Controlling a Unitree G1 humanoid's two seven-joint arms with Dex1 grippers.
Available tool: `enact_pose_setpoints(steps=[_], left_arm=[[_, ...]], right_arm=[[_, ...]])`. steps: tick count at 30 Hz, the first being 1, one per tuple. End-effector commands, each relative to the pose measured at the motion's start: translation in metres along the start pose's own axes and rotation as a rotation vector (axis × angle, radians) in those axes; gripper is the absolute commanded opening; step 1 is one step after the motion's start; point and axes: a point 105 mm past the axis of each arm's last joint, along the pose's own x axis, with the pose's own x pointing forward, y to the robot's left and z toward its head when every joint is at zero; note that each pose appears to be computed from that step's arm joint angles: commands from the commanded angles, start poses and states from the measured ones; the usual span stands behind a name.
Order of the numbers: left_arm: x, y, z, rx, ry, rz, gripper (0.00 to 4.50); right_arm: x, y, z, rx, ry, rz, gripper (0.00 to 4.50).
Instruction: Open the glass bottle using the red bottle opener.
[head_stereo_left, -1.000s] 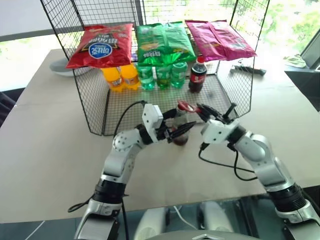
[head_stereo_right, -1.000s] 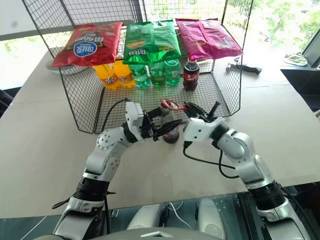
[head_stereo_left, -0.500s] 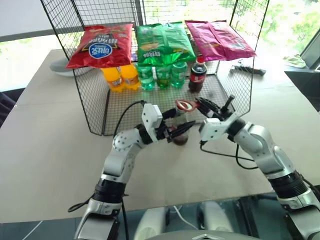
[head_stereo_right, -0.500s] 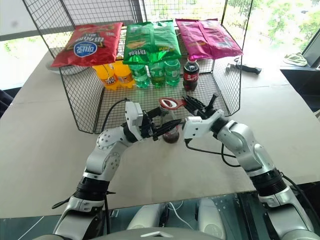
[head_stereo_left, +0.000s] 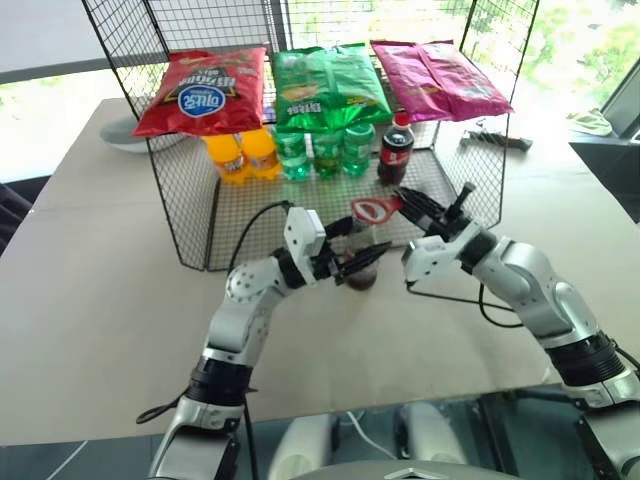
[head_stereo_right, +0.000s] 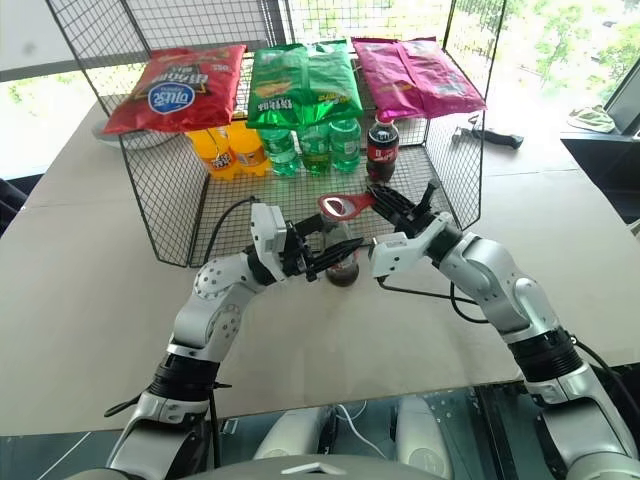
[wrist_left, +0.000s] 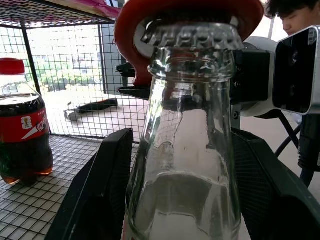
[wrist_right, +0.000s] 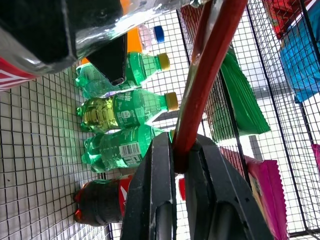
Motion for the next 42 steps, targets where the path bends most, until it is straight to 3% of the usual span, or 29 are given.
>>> enact_pose_setpoints(steps=[1,25,35,42], left_arm=[[0.002,-0.001,-0.007,-0.006,0.034,-0.002,2.28],[0.003,-0.003,-0.010,-0.014,0.039,-0.009,2.28],[0.001,-0.002,-0.006,-0.021,0.017,0.000,2.28],[0.001,0.000,0.000,-0.021,-0.003,0.007,2.28]], right_arm=[[0.004,-0.022,0.012,-0.041,-0.063,-0.075,0.00],[0.001,-0.085,0.002,-0.261,-0.051,-0.220,0.00],[-0.002,-0.083,-0.004,-0.176,-0.023,-0.263,0.00],[-0.006,-0.071,-0.016,0.007,0.035,-0.292,0.00]])
